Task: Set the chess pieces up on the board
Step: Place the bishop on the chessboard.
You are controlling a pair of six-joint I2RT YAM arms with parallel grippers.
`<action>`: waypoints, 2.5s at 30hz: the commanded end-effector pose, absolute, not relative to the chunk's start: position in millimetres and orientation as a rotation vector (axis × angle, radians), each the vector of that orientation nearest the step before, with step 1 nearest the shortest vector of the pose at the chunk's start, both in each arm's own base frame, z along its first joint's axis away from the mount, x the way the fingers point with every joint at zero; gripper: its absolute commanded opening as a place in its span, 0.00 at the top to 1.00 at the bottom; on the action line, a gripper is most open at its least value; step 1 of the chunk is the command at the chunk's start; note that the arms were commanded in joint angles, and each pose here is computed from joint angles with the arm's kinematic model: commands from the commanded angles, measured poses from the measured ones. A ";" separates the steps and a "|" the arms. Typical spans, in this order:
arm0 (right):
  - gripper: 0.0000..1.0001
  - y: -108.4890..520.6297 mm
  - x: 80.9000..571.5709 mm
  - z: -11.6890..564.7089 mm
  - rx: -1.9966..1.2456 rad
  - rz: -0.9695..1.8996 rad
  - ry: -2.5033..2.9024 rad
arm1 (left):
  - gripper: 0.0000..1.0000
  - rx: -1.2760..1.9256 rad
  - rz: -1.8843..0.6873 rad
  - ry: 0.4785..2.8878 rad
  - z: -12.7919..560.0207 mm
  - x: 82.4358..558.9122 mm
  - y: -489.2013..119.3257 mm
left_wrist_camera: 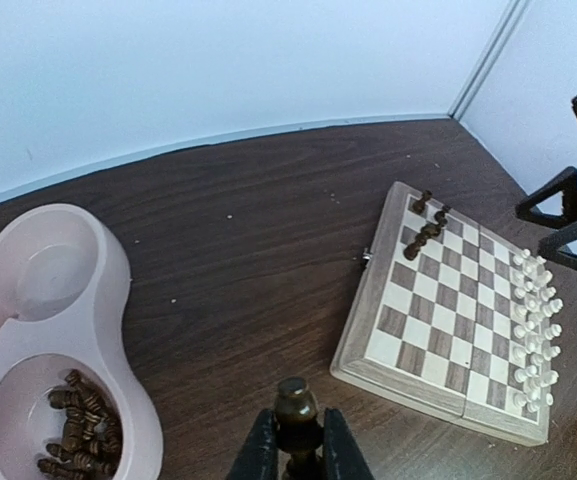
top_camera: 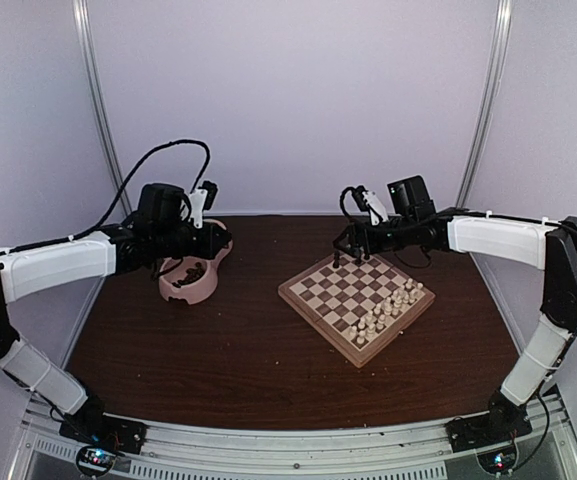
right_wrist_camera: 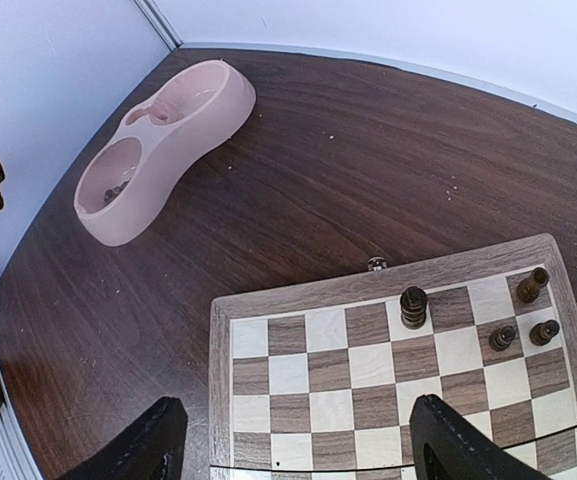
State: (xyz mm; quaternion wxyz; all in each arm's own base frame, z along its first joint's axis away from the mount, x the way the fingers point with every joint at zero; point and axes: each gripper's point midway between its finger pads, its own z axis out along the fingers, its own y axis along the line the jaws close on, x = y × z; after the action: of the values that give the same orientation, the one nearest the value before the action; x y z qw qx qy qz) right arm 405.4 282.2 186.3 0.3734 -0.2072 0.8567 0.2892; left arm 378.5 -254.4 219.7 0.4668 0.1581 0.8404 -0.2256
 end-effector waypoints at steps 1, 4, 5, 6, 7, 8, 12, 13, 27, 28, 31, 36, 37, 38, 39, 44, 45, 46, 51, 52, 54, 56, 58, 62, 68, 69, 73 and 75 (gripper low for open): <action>0.20 277.7 397.0 196.4 -0.526 0.734 2.175 | 0.92 0.473 -0.683 1.956 233.3 369.3 -291.6; 0.20 271.6 393.3 191.8 -0.518 0.713 2.192 | 0.92 0.518 -0.766 1.957 224.9 361.5 -321.0; 0.20 269.2 392.1 190.0 -0.515 0.706 2.199 | 0.92 0.534 -0.778 1.964 220.7 359.8 -329.8; 0.20 266.2 391.0 188.6 -0.509 0.697 2.204 | 0.92 0.551 -0.789 1.968 217.8 358.1 -338.2; 0.20 263.5 389.2 186.4 -0.503 0.692 2.212 | 0.92 0.566 -0.800 1.973 213.1 357.2 -346.5; 0.20 260.6 388.1 186.7 -0.495 0.686 2.212 | 0.92 0.581 -0.813 1.970 212.1 355.6 -353.8; 0.19 249.5 383.9 183.7 -0.459 0.673 2.224 | 0.92 0.628 -0.851 1.952 204.4 350.0 -376.1; 0.19 247.8 383.0 182.9 -0.450 0.675 2.229 | 0.92 0.641 -0.855 1.951 201.4 349.4 -379.9; 0.00 225.1 372.0 174.4 -0.335 0.745 2.274 | 0.92 0.750 -0.915 1.959 171.4 349.1 -420.8; 0.00 224.7 371.6 174.8 -0.334 0.749 2.276 | 0.92 0.758 -0.918 1.961 168.9 348.6 -423.4; 0.00 226.0 369.5 177.0 -0.343 0.770 2.280 | 0.92 0.776 -0.929 1.966 163.1 348.5 -431.9; 0.04 229.6 369.1 178.6 -0.352 0.804 2.290 | 0.92 0.804 -0.948 1.990 147.4 353.4 -448.0; 0.04 229.6 369.7 177.6 -0.350 0.808 2.294 | 0.92 0.811 -0.953 1.997 145.4 353.9 -451.6; 0.05 230.5 369.6 176.4 -0.350 0.814 2.298 | 0.92 0.820 -0.957 2.009 141.2 354.3 -454.6; 0.05 231.3 370.2 175.6 -0.350 0.818 2.299 | 0.92 0.827 -0.961 2.019 137.3 354.2 -457.3; 0.07 234.2 374.3 169.2 -0.328 0.837 2.328 | 0.93 0.870 -0.971 2.050 119.5 350.5 -467.2; 0.08 235.2 375.3 168.3 -0.325 0.842 2.339 | 0.92 0.878 -0.970 2.057 115.4 350.0 -468.6; 0.09 236.3 376.4 166.3 -0.322 0.847 2.355 | 0.92 0.893 -0.972 2.068 110.2 348.4 -470.4; 0.21 244.5 376.7 147.8 -0.325 0.886 2.486 | 0.92 0.970 -0.960 2.140 86.2 346.8 -477.5; 0.23 246.3 376.1 146.8 -0.326 0.902 2.495 | 0.92 0.981 -0.951 2.160 81.8 345.0 -475.9; 0.29 250.9 375.3 142.6 -0.320 0.940 2.513 | 0.92 0.992 -0.934 2.172 74.9 344.5 -474.3; 0.38 258.0 375.0 141.8 -0.312 1.005 2.517 | 0.92 1.006 -0.919 2.172 70.3 343.7 -473.8; 0.47 266.4 375.4 142.2 -0.289 1.088 2.516 | 0.92 1.019 -0.905 2.163 66.7 343.0 -473.9; 0.54 277.4 377.1 137.9 -0.249 1.194 2.521 | 0.92 1.028 -0.877 2.115 64.0 345.1 -476.6; 0.55 278.1 378.7 125.3 -0.233 1.182 2.554 | 0.89 1.056 -0.844 2.128 55.5 346.8 -479.3; 0.55 278.7 378.5 123.2 -0.232 1.180 2.560 | 0.89 1.059 -0.846 2.127 55.4 346.6 -479.8; 0.54 279.3 378.5 115.2 -0.222 1.166 2.588 | 0.85 1.081 -0.856 2.152 48.8 342.2 -479.2; 0.54 280.8 378.3 113.9 -0.226 1.163 2.591 | 0.83 1.088 -0.864 2.163 46.0 340.9 -480.2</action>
State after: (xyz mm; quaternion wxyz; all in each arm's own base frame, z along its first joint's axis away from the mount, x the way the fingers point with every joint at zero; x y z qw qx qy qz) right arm 372.4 274.1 108.9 0.1414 -0.0758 0.9029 0.3987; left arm 344.1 -476.8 57.7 0.2967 0.3930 0.8071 -0.3258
